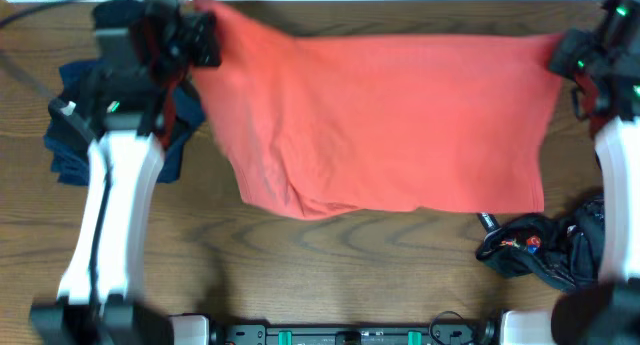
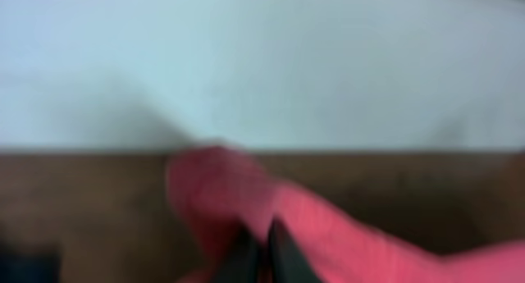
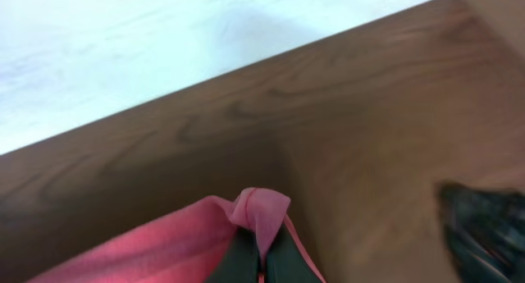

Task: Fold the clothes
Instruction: 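Lift the stretched red shirt with both grippers and move it forward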

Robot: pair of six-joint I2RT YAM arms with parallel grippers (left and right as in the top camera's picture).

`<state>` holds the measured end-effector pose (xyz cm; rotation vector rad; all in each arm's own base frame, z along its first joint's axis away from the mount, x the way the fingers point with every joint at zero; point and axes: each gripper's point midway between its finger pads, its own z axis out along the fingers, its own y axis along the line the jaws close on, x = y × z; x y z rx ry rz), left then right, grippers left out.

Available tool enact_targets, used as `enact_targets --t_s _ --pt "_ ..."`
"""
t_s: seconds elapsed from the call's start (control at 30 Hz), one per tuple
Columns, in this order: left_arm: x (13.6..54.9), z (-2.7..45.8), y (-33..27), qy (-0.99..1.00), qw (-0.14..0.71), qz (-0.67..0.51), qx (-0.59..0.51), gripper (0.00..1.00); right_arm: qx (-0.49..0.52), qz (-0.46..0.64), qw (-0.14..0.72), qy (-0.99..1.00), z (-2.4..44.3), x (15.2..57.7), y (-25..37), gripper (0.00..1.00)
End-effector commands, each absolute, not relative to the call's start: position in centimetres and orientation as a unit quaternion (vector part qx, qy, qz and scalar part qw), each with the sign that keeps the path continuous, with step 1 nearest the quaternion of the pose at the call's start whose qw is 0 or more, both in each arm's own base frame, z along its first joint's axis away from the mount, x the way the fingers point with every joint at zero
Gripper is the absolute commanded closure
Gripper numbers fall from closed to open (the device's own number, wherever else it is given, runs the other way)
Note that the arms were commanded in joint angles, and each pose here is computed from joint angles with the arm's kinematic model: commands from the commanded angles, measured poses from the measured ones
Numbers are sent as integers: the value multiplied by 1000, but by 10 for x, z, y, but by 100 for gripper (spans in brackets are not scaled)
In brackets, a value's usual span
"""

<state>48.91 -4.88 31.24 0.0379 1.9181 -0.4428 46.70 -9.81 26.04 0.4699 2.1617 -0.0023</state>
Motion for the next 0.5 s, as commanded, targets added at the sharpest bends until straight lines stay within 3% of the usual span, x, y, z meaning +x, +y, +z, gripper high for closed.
enact_targets --t_s 0.0,0.07,0.2,0.33,0.47 --pt "518 319 -34 786 600 -147 11 94 220 18 460 860 251 490 -109 99" --pt "531 336 -22 763 636 -117 -6 94 232 29 488 841 265 503 -112 99" --pt "535 400 -12 707 701 -93 -15 94 220 36 582 782 349 520 -116 99" --pt "524 487 -4 642 764 -59 -6 94 213 29 653 726 445 512 -119 99" --pt "504 552 0 600 800 -20 9 94 237 -4 683 690 495 494 -132 99"
